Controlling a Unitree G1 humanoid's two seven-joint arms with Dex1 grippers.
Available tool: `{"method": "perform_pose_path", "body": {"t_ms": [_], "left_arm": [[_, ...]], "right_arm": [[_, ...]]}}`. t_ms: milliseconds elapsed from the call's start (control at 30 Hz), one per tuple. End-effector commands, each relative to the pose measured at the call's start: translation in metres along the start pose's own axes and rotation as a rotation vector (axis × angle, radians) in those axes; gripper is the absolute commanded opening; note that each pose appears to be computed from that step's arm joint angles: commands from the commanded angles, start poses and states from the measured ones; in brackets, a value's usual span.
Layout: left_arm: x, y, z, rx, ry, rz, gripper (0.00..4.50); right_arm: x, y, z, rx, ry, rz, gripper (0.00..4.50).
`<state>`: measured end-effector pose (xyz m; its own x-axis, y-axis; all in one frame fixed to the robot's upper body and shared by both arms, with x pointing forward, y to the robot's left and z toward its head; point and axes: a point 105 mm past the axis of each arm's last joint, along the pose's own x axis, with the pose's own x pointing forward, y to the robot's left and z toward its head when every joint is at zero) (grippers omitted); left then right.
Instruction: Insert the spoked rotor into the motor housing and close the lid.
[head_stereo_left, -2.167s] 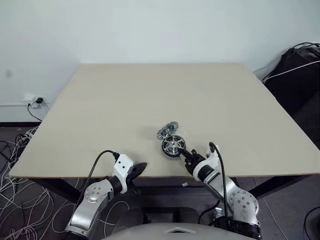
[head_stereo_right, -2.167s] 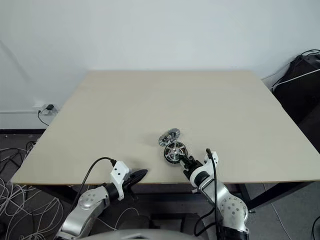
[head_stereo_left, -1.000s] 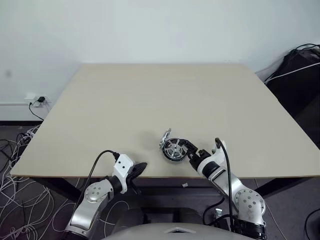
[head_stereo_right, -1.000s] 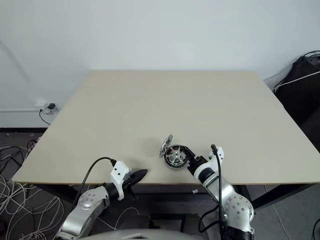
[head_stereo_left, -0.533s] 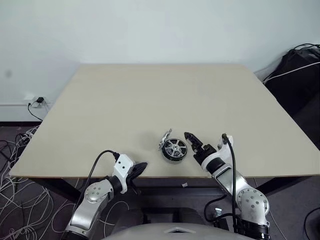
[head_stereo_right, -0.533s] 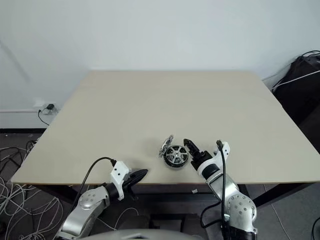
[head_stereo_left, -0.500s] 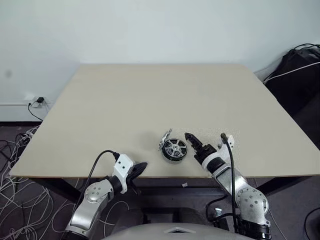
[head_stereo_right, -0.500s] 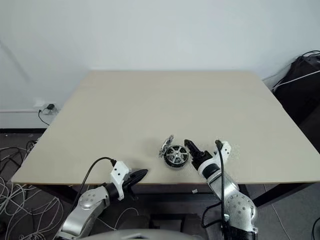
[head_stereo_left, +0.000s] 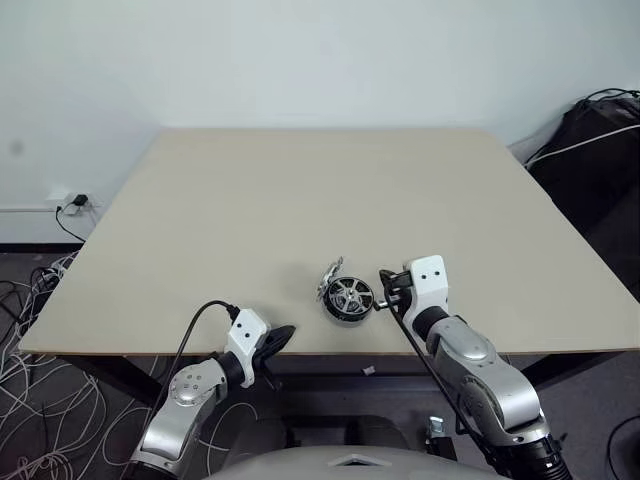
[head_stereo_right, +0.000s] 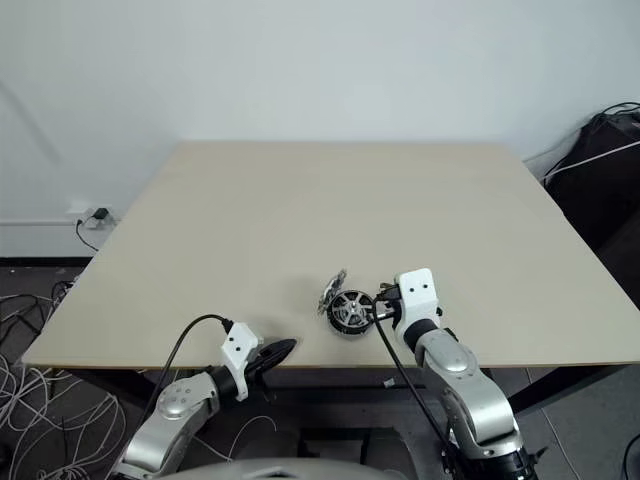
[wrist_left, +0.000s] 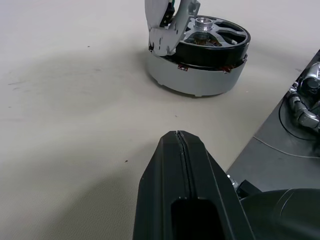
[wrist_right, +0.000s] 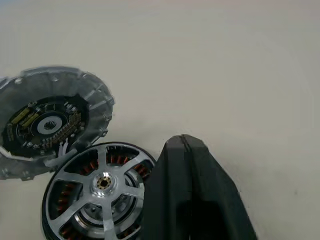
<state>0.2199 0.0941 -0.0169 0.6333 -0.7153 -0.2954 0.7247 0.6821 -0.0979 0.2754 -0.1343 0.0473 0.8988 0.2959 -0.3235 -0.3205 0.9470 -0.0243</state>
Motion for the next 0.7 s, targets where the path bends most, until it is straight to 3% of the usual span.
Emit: {"method": "perform_pose_path", "body": {"t_ms": [33,700], "left_arm": [[0.001,0.003,0.01,0.022,-0.035,0.01,0.0],[0.001,0.001,0.014,0.028,-0.044,0.015,0.0]], "right_arm": [[0.001,0.007,0.014,-0.09,-0.029,0.024,0.05],[0.02,0.035,-0.006,-0.14,0.072,0.109,0.05]]}}
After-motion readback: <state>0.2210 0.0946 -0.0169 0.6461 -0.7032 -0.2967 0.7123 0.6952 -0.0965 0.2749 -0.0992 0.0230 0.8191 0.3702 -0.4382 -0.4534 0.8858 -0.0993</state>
